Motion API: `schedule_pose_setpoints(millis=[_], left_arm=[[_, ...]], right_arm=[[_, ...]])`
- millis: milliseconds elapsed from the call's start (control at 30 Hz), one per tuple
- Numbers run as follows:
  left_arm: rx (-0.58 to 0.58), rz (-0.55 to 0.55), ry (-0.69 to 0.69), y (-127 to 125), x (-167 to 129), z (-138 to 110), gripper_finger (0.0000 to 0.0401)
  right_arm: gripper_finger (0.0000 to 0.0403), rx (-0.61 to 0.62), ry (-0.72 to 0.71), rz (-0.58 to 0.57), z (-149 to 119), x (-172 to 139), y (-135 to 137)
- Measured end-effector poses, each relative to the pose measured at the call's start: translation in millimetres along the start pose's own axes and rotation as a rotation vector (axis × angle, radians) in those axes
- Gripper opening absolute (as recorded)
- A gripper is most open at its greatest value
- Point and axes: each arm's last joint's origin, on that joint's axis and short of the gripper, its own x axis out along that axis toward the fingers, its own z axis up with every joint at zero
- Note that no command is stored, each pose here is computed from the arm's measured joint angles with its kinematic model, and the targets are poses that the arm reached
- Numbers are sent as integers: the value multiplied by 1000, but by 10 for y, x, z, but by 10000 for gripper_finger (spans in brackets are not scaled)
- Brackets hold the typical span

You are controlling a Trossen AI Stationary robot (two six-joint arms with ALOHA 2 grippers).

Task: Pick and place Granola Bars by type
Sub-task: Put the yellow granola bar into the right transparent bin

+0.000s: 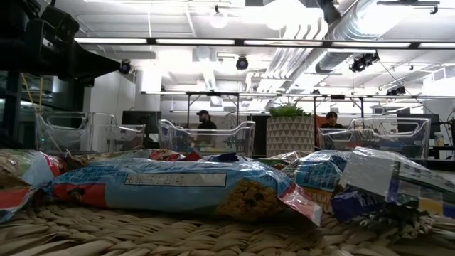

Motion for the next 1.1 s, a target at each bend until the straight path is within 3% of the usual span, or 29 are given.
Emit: schedule_pose_setpoints(millis=[200, 500, 833, 1100], left_arm=[[0, 0, 0, 0, 0, 0, 3], [0, 0, 0, 0, 0, 0, 3], [0, 0, 0, 0, 0, 0, 3], [0, 0, 0, 0, 0, 0, 3]], right_arm=[[36, 46, 179, -118, -163, 470, -169], [36, 22, 486, -231, -670, 1137, -384], [36, 95, 669, -125, -1293, 1755, -458], [36, 91, 739, -98, -1604, 1988, -560]])
